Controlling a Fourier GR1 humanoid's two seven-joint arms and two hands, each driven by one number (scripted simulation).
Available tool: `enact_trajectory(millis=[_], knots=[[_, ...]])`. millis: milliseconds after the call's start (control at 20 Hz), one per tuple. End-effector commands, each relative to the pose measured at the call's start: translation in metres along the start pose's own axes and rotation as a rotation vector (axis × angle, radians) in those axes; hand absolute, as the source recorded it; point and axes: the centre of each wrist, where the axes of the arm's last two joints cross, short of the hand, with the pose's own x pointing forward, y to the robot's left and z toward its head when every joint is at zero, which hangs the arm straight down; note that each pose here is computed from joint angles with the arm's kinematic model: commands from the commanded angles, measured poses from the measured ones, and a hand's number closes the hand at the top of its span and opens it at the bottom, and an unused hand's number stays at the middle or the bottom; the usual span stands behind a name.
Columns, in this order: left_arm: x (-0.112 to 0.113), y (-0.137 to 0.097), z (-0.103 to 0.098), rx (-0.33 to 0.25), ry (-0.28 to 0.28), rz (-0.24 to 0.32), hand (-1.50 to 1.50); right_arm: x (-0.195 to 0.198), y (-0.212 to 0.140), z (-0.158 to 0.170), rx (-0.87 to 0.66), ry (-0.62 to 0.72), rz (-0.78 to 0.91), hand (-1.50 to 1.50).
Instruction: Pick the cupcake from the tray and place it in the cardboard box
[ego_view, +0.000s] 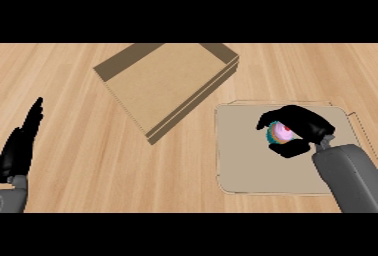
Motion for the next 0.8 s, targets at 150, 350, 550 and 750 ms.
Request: enact_trajectory(millis=[150, 350, 550, 750], knots=[[0.018, -0.001, -0.015, 0.000, 0.007, -0.008, 0.00, -0.001, 0.005, -0.014, -0.182, -0.002, 0.086, 1.50], [0.001, 0.002, -0.009, -0.019, 0.008, 0.009, 0.00, -0.001, 0.007, -0.044, -0.216, 0.183, 0.099, 1.50], [0.003, 0.006, -0.004, -0.013, -0.001, -0.003, 0.00, 0.026, -0.023, -0.059, -0.345, 0.300, 0.099, 1.50], [-0.005, 0.015, -0.007, -0.014, 0.003, -0.016, 0.00, 0.040, -0.026, -0.062, -0.479, 0.327, 0.197, 1.50]])
